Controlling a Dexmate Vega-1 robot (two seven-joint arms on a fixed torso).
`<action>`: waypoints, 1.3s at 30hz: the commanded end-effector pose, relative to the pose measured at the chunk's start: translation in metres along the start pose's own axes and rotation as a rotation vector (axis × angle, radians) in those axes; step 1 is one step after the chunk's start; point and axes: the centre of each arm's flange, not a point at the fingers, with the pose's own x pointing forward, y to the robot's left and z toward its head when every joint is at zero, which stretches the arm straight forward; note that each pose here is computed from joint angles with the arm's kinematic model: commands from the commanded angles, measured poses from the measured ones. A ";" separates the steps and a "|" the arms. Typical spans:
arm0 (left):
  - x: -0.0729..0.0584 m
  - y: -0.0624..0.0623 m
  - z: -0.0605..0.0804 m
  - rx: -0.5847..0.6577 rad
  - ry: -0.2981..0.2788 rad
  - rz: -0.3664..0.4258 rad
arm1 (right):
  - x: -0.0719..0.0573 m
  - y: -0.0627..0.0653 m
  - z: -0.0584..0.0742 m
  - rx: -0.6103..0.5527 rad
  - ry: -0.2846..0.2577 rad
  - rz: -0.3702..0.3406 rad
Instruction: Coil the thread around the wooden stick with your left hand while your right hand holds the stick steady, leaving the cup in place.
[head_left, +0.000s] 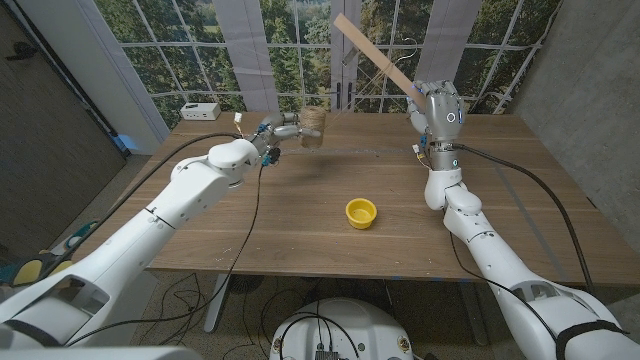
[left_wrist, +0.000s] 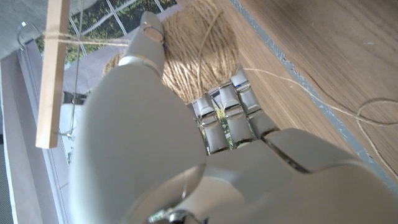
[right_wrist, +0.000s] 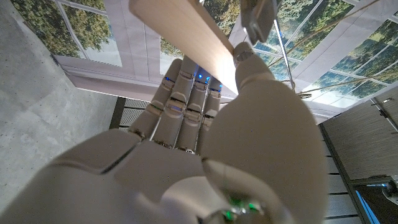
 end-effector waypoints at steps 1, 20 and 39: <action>0.003 0.022 -0.004 -0.156 -0.031 0.130 | -0.005 -0.002 0.001 0.014 -0.013 0.001; 0.012 0.035 0.022 -0.328 -0.112 0.296 | -0.010 -0.012 0.013 0.057 -0.063 -0.012; 0.049 0.032 0.101 -0.205 -0.095 0.230 | -0.014 -0.030 0.037 0.120 -0.156 -0.039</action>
